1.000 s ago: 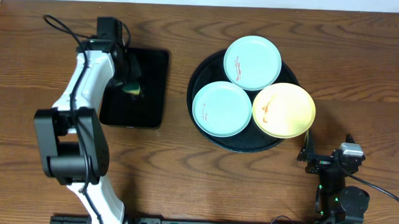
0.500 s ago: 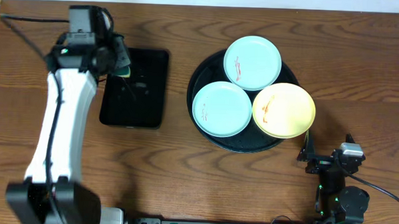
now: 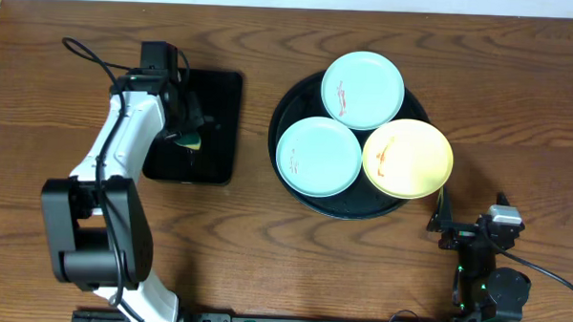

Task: Clean dirty plates on tray and stack at the side
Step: 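Carry the sponge with the left gripper onto the lower pale green plate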

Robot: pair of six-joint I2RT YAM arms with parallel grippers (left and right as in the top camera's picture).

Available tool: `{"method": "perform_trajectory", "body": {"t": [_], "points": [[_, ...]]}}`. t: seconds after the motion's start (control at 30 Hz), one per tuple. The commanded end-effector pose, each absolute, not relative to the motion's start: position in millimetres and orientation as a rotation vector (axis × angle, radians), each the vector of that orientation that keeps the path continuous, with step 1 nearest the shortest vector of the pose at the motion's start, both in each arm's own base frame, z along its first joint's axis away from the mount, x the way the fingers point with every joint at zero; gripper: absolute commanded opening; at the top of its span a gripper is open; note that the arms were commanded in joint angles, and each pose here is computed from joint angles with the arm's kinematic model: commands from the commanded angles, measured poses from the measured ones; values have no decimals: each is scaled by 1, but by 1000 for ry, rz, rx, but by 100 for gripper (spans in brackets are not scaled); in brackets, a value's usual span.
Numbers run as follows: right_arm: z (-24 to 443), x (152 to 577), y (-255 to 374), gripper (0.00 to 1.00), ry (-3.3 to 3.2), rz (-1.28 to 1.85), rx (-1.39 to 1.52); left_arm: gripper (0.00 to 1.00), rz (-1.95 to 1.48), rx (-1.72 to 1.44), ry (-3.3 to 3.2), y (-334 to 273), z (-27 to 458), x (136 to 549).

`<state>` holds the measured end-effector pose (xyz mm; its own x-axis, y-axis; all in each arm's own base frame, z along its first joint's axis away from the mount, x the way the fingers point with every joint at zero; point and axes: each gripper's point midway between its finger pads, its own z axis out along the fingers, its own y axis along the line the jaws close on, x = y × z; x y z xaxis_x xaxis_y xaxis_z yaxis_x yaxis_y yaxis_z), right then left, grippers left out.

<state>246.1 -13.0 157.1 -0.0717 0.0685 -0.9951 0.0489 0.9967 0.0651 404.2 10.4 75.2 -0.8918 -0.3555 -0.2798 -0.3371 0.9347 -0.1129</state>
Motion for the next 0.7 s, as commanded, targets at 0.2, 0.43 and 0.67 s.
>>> {"method": "perform_trajectory", "body": {"t": [0.2, 0.43, 0.67], "points": [[157, 246, -17, 99, 1642, -2, 95, 7, -140, -449, 2465, 11, 207, 409], [157, 246, -17, 99, 1642, -2, 95, 8, -85, -474, 2521, 17, 154, 413], [157, 246, -17, 99, 1642, -2, 95, 7, -63, -493, 2638, 18, 88, 420]]}}
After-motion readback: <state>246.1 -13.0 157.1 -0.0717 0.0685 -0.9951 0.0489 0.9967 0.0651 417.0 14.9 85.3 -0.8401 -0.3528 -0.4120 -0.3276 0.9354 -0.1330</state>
